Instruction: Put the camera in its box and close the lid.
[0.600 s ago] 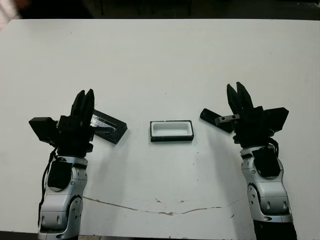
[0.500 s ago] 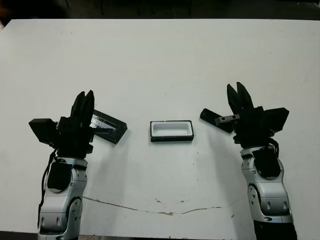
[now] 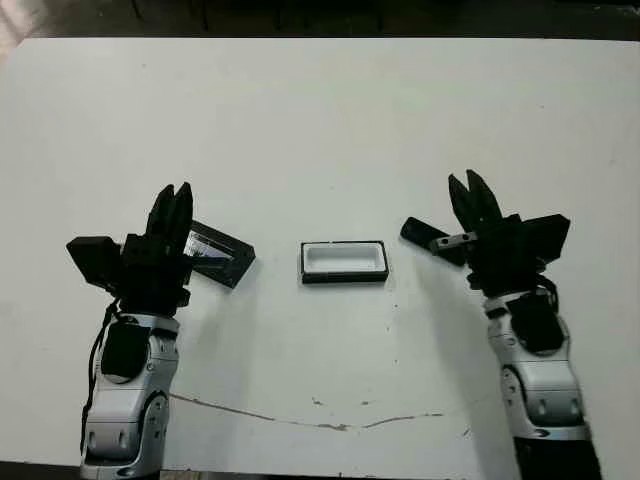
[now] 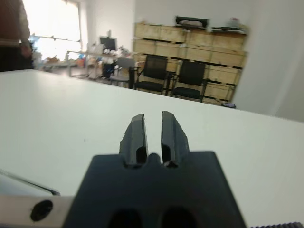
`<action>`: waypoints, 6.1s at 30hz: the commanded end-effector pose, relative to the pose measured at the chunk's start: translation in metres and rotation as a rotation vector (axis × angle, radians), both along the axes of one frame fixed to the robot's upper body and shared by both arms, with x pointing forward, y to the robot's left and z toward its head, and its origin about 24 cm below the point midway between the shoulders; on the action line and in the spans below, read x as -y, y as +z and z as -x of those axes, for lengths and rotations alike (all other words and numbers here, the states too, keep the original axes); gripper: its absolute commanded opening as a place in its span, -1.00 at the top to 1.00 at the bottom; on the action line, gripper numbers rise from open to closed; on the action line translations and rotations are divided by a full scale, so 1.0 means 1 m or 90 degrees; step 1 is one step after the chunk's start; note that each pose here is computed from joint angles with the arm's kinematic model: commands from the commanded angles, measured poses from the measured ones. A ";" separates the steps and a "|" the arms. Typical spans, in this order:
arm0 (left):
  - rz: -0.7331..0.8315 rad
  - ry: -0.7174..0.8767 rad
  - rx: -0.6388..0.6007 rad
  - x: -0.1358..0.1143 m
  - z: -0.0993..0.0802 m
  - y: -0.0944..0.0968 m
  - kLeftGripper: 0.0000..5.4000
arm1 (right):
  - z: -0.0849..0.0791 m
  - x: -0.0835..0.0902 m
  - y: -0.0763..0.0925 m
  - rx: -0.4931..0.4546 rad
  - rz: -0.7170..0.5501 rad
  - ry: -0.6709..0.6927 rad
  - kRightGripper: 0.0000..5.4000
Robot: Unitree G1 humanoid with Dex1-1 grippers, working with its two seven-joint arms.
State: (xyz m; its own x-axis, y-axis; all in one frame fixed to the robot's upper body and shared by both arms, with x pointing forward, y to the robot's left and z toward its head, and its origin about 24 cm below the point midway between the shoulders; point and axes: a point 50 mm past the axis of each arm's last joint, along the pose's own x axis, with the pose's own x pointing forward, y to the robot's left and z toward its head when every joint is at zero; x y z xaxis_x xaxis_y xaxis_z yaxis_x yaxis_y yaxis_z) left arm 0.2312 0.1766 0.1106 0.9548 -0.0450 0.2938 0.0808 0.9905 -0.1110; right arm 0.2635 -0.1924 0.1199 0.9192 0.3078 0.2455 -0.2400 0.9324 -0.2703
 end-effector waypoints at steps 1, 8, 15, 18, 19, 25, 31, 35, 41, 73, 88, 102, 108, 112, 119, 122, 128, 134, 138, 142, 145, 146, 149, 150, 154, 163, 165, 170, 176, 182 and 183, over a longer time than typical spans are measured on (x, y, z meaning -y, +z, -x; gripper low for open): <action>-0.003 0.011 -0.016 -0.003 0.005 -0.006 1.00 | -0.005 0.023 0.005 -0.045 0.041 0.044 1.00; 0.004 0.011 -0.020 -0.003 0.005 -0.007 1.00 | -0.014 0.052 0.030 -0.168 0.140 0.129 0.72; 0.003 0.012 -0.022 -0.003 0.005 -0.009 1.00 | -0.016 0.049 0.033 -0.245 0.210 0.228 0.14; -0.004 0.016 -0.022 -0.004 0.005 -0.009 1.00 | -0.016 0.044 0.029 -0.286 0.254 0.269 -0.11; -0.006 0.017 -0.022 -0.004 0.006 -0.009 1.00 | -0.016 0.042 0.027 -0.295 0.268 0.282 -0.19; -0.012 0.022 -0.025 -0.006 0.008 -0.010 1.00 | -0.018 0.037 0.014 -0.350 0.269 0.320 -0.68; -0.003 0.021 -0.031 -0.006 0.009 -0.011 1.00 | -0.018 0.039 0.004 -0.374 0.255 0.332 -0.99; -0.005 0.018 -0.035 -0.007 0.008 -0.012 1.00 | -0.019 0.043 -0.002 -0.377 0.240 0.331 -0.99; -0.009 0.017 -0.036 -0.008 0.008 -0.012 1.00 | -0.021 0.049 -0.012 -0.400 0.218 0.316 -0.99; -0.014 0.021 -0.043 -0.006 0.010 -0.014 1.00 | -0.015 0.050 -0.047 -0.422 0.295 0.297 -0.21; -0.008 0.017 -0.045 -0.007 0.011 -0.015 1.00 | -0.009 0.050 -0.069 -0.463 0.222 0.309 -0.21; -0.002 0.014 -0.051 -0.009 0.012 -0.015 1.00 | 0.000 0.047 -0.086 -0.499 0.194 0.323 -0.21; -0.016 0.017 -0.048 -0.010 0.012 -0.014 1.00 | 0.005 0.046 -0.096 -0.500 0.200 0.326 -0.21; -0.009 0.017 -0.051 -0.010 0.013 -0.014 1.00 | 0.006 0.046 -0.099 -0.507 0.185 0.334 -0.21; -0.011 0.018 -0.051 -0.010 0.013 -0.015 1.00 | 0.008 0.045 -0.105 -0.515 0.171 0.326 -0.21; -0.012 0.018 -0.053 -0.010 0.014 -0.015 1.00 | 0.010 0.043 -0.111 -0.527 0.149 0.335 -0.21; -0.018 0.019 -0.053 -0.012 0.014 -0.015 1.00 | 0.012 0.043 -0.117 -0.524 0.128 0.343 -0.21; -0.014 0.015 -0.053 -0.013 0.014 -0.015 1.00 | 0.013 0.043 -0.116 -0.530 0.148 0.337 0.12; -0.022 0.012 -0.050 -0.014 0.014 -0.015 1.00 | 0.014 0.043 -0.121 -0.532 0.109 0.354 0.46; -0.024 0.012 -0.051 -0.014 0.014 -0.015 1.00 | 0.013 0.042 -0.125 -0.537 0.086 0.357 0.77; -0.021 0.011 -0.053 -0.014 0.014 -0.015 1.00 | 0.012 0.042 -0.123 -0.542 0.095 0.354 0.90; -0.021 0.010 -0.052 -0.014 0.014 -0.015 1.00 | 0.012 0.042 -0.122 -0.540 0.100 0.354 0.91; -0.022 0.012 -0.053 -0.014 0.014 -0.015 1.00 | 0.010 0.043 -0.118 -0.529 0.116 0.359 0.91; -0.023 0.012 -0.053 -0.014 0.014 -0.015 1.00 | 0.010 0.043 -0.117 -0.528 0.119 0.359 0.91; -0.023 0.014 -0.054 -0.013 0.014 -0.015 1.00 | 0.007 0.045 -0.110 -0.525 0.122 0.350 0.91; -0.009 0.012 -0.058 -0.011 0.014 -0.015 1.00 | -0.018 0.040 -0.057 -0.431 -0.071 0.403 0.92; -0.006 0.011 -0.057 -0.010 0.014 -0.015 1.00 | -0.025 0.034 -0.039 -0.410 -0.100 0.438 0.92; -0.013 0.013 -0.053 -0.009 0.014 -0.016 1.00 | -0.031 0.016 0.005 -0.378 -0.069 0.471 0.93; -0.016 0.018 -0.053 -0.008 0.016 -0.017 1.00 | -0.031 -0.002 0.024 -0.350 -0.030 0.526 0.93; -0.015 0.019 -0.055 -0.008 0.017 -0.018 1.00 | -0.037 -0.012 0.025 -0.367 0.029 0.569 0.93; -0.015 0.019 -0.055 -0.008 0.017 -0.018 1.00 | -0.037 -0.014 0.025 -0.370 0.041 0.573 0.93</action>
